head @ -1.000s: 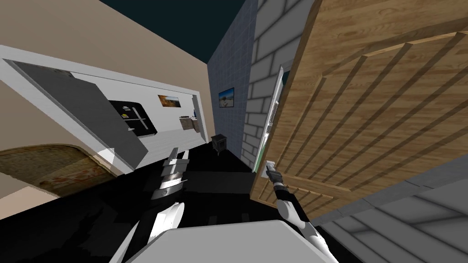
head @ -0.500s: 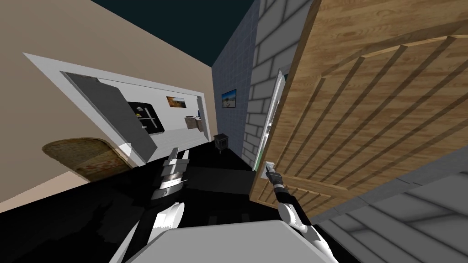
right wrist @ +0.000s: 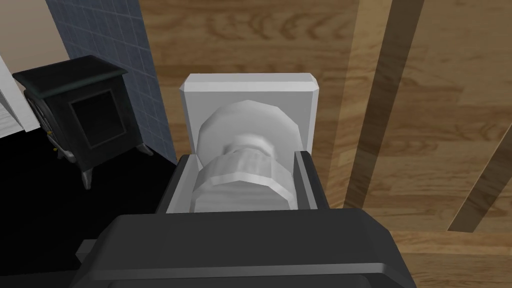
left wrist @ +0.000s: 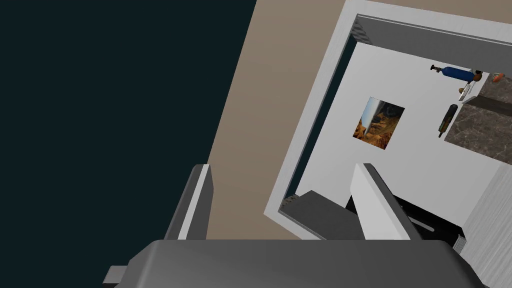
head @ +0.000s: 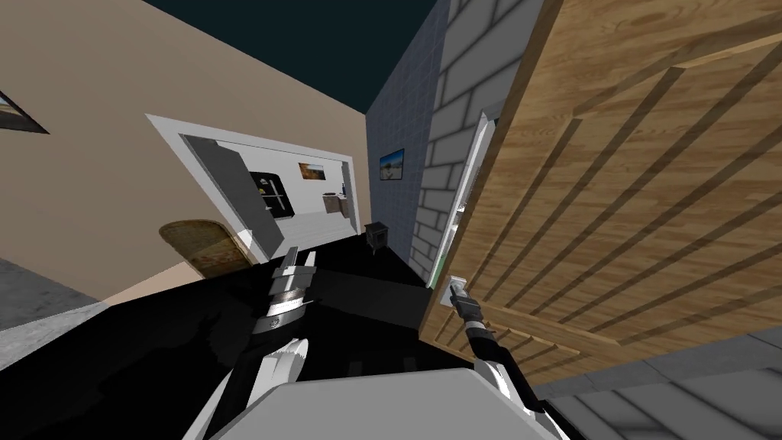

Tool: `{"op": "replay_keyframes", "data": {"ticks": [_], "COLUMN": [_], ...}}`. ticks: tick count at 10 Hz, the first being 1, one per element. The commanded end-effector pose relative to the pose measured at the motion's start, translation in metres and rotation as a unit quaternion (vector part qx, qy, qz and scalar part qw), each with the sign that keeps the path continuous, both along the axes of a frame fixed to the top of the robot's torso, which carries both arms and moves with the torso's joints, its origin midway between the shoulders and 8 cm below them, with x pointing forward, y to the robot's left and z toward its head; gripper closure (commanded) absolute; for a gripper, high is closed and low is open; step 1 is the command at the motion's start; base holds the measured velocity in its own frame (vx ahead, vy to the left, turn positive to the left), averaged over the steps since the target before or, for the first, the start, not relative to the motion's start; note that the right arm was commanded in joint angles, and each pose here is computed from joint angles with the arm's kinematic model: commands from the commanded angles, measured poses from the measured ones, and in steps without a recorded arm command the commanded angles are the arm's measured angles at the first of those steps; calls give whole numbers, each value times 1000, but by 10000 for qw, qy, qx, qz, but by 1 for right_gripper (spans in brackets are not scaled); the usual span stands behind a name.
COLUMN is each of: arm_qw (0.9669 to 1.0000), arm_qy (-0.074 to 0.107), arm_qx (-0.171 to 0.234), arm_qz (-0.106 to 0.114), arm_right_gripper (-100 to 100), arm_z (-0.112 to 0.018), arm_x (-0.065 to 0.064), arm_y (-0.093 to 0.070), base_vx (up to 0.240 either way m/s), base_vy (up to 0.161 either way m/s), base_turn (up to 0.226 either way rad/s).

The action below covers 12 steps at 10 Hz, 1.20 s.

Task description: Pull the door open

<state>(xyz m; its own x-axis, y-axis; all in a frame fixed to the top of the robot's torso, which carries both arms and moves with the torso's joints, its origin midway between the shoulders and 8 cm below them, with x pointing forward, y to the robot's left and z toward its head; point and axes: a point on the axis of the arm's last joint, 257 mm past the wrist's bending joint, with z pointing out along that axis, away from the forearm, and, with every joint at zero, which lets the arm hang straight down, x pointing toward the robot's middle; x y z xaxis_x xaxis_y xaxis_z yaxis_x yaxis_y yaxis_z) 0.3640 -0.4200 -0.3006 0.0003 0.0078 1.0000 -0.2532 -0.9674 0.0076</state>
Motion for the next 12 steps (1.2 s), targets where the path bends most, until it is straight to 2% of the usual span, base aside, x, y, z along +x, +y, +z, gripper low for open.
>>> {"op": "replay_keyframes", "data": {"ticks": [1, 2, 3, 6, 7, 10, 12], "arm_qw": [10000, 10000, 10000, 9998, 9998, 9996, 9995], "arm_qy": [-12, -17, 26, 1, 17, 8, 2], "arm_qx": [20, 19, 18, 21, 20, 29, 35], "arm_qz": [-30, -65, -81, -181, -187, -277, -322], "arm_right_gripper": [100, 100, 100, 100, 100, 100, 100], "arm_z": [-2, -2, -5, -3, -3, 0, 3], "arm_x": [-19, -30, -34, -68, -70, -100, -114], "arm_y": [3, 2, 1, 0, 0, 0, 0], "base_vx": [-105, -111, -60, -78, -70, -80, -101], "base_vy": [-46, -40, -20, -19, -25, -20, -20], "base_turn": [213, 198, 71, 182, 74, 167, 151]}}
